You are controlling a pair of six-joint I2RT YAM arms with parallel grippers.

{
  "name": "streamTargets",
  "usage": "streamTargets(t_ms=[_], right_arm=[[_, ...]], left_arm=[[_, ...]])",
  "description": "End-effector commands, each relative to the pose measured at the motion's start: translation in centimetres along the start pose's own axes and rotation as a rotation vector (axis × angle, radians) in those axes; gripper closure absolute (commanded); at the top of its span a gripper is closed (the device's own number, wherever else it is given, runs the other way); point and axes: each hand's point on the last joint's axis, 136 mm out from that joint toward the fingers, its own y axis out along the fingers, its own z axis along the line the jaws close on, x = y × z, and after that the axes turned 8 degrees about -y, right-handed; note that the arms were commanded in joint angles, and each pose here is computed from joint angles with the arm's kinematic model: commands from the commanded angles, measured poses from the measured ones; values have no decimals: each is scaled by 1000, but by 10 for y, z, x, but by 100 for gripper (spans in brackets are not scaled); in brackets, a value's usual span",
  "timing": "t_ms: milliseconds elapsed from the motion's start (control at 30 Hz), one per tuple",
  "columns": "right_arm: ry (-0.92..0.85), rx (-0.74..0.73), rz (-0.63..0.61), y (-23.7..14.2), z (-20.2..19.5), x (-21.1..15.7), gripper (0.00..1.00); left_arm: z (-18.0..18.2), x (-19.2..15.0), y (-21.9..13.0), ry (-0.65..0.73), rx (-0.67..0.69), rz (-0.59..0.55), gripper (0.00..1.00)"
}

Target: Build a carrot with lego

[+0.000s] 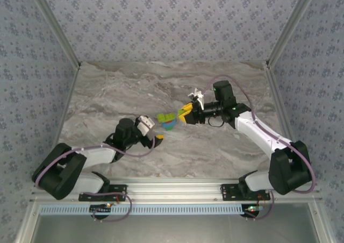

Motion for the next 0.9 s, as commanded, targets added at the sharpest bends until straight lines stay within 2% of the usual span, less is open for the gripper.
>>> streamTargets(t_ms=[0,467,633,867], right_arm=[[-27,16,-18,-4,5,11,77],[-10,26,-13,-4,1,8,77],[-3,27,-9,-4,0,6,77],[10,30,-4,-3,-2,1,77]], left_arm=[[-1,25,8,43,-69,-70,3],[-5,35,44,104,-188,-20,3],[-6,30,56,105,-225,1,6],[-8,30,59,95,-271,22,27]])
